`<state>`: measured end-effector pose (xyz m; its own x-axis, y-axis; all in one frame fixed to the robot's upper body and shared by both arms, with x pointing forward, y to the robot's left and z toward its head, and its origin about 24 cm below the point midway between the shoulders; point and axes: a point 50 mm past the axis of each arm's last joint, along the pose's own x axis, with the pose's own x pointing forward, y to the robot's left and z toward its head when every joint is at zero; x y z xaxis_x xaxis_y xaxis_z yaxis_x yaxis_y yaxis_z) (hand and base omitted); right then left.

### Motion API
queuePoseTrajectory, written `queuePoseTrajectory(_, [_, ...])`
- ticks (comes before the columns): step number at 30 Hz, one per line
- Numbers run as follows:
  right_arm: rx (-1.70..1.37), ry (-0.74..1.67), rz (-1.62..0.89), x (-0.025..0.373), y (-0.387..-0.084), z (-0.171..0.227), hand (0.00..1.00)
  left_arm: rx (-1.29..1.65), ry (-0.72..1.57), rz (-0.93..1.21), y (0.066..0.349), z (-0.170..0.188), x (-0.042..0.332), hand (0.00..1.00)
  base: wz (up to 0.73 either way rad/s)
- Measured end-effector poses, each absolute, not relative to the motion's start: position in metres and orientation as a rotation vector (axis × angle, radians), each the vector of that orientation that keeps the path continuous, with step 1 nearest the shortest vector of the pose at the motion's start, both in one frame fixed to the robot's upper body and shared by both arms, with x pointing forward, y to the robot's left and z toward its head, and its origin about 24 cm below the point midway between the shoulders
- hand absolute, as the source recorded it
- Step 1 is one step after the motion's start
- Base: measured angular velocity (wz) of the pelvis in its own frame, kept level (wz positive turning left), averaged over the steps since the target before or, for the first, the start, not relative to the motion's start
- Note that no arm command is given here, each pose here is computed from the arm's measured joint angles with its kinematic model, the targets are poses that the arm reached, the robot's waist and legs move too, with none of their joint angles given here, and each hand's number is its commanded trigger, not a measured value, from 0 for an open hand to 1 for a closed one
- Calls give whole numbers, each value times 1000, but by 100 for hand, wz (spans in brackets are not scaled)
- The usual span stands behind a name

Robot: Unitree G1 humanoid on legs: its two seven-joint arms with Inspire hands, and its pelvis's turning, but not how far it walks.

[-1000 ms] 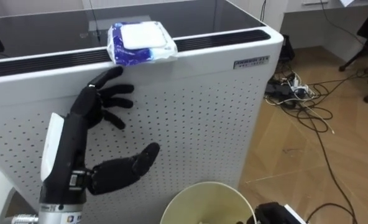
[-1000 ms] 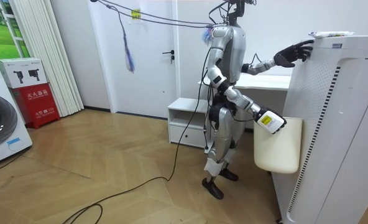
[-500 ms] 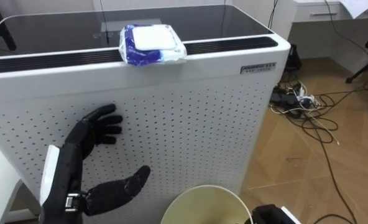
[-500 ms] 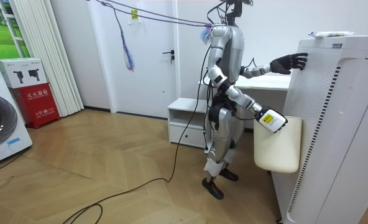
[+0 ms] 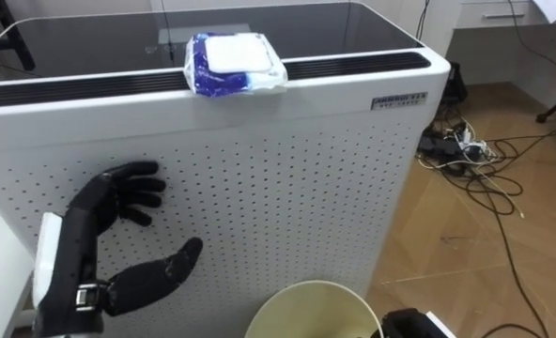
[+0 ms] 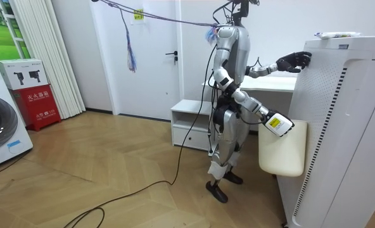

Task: Pick garbage

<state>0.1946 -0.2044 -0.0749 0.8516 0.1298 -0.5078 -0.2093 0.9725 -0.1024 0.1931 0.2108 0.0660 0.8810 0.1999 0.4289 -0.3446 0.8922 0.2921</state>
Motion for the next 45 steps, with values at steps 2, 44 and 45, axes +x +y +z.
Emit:
queuePoseTrajectory(2, [-157,523,181,195,-204,-75,100,374,-409,309,213,67,193,0,0])
queuePoseTrajectory(44, [-167,508,197,190,-207,-70,100,433,-824,448,212,151,206,0,1])
queuePoseTrajectory(45, [-167,507,198,190,-207,-70,100,433,-824,446,211,151,206,0,-5])
